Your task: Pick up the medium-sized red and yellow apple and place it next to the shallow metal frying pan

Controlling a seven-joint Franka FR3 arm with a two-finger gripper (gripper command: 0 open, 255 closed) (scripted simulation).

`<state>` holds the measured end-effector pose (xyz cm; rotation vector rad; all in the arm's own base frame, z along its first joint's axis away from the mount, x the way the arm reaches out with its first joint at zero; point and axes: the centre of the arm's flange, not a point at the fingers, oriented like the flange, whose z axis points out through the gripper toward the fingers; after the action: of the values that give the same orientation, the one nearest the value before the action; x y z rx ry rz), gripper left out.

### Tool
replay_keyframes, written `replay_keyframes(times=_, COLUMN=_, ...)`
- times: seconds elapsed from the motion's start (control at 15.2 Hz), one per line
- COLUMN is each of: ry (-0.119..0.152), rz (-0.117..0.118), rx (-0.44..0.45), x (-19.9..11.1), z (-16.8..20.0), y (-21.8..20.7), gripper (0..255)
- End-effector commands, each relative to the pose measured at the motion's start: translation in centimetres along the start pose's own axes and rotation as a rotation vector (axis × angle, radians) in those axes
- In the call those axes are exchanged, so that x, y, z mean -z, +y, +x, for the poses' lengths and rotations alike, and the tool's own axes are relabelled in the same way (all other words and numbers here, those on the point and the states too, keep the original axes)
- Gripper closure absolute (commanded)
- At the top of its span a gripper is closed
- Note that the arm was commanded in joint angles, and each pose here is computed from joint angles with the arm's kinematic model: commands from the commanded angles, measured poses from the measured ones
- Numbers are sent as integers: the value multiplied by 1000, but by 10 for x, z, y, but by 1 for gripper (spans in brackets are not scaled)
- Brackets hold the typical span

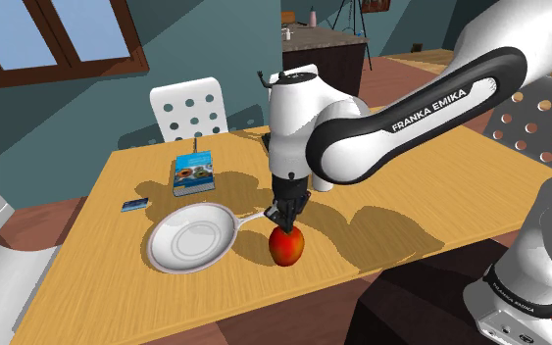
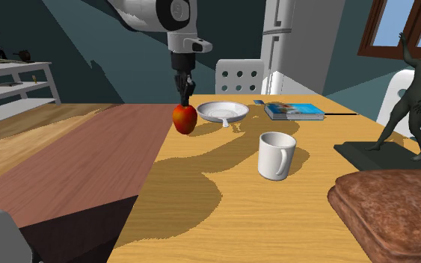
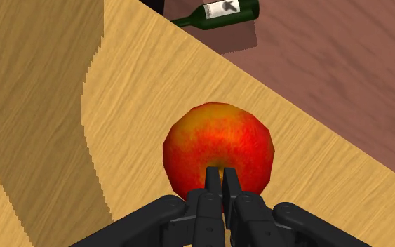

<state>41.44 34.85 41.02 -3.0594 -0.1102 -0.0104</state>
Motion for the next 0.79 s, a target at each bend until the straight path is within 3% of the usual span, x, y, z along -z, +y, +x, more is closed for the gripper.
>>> replay_keyframes(times=0.0, ry=0, rz=0, rx=0, x=0, z=0, y=0, gripper=255)
replay_keyframes(times=0.07, ry=0, rz=0, rx=0, x=0, z=0, y=0, gripper=255)
replay_keyframes(times=0.13, ry=0, rz=0, rx=0, x=0, z=0, y=0, gripper=0)
replay_keyframes(times=0.46, ry=0, rz=0, rx=0, x=0, z=0, y=0, gripper=0)
replay_keyframes(times=0.73, ry=0, rz=0, rx=0, x=50, z=0, y=0, gripper=0)
